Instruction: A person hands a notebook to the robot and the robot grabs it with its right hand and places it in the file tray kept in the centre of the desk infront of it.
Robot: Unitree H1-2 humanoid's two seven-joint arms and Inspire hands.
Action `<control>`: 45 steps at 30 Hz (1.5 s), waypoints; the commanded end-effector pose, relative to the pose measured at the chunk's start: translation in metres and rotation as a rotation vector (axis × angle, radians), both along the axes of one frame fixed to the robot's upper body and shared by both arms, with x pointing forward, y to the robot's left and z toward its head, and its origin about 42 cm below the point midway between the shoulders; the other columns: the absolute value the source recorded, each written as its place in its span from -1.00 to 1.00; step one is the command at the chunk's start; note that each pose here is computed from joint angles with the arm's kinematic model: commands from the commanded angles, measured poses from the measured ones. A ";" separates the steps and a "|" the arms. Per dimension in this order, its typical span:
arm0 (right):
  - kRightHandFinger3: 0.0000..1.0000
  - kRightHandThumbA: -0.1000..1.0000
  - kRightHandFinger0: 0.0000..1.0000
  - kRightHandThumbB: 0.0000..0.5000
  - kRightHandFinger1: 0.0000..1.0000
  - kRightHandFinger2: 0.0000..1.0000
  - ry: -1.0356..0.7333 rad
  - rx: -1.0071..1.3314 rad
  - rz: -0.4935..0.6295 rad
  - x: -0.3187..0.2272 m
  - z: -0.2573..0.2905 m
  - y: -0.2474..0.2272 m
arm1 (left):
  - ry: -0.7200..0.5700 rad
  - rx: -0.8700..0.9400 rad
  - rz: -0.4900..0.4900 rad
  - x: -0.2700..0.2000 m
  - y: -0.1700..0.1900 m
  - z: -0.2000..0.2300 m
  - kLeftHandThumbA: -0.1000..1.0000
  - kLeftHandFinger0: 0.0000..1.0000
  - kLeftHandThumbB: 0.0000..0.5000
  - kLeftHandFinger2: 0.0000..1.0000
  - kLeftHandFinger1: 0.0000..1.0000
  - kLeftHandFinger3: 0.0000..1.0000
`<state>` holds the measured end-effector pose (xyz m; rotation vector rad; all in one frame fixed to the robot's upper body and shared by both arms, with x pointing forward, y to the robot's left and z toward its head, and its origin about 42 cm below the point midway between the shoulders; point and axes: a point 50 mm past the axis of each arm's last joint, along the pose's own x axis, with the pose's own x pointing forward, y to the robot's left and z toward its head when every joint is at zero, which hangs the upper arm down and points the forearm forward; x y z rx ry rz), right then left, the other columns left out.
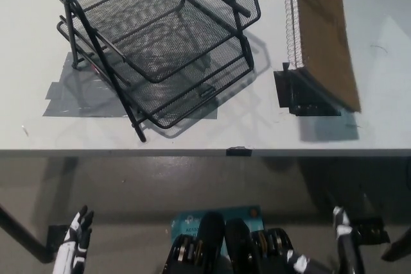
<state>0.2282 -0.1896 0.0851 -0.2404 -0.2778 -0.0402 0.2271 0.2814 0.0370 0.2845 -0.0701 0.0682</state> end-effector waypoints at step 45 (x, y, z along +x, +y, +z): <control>1.00 1.00 1.00 0.12 1.00 1.00 -0.494 -0.207 -0.277 0.213 0.186 0.026 | -0.156 0.027 -0.020 0.033 0.006 0.030 1.00 1.00 0.37 1.00 1.00 1.00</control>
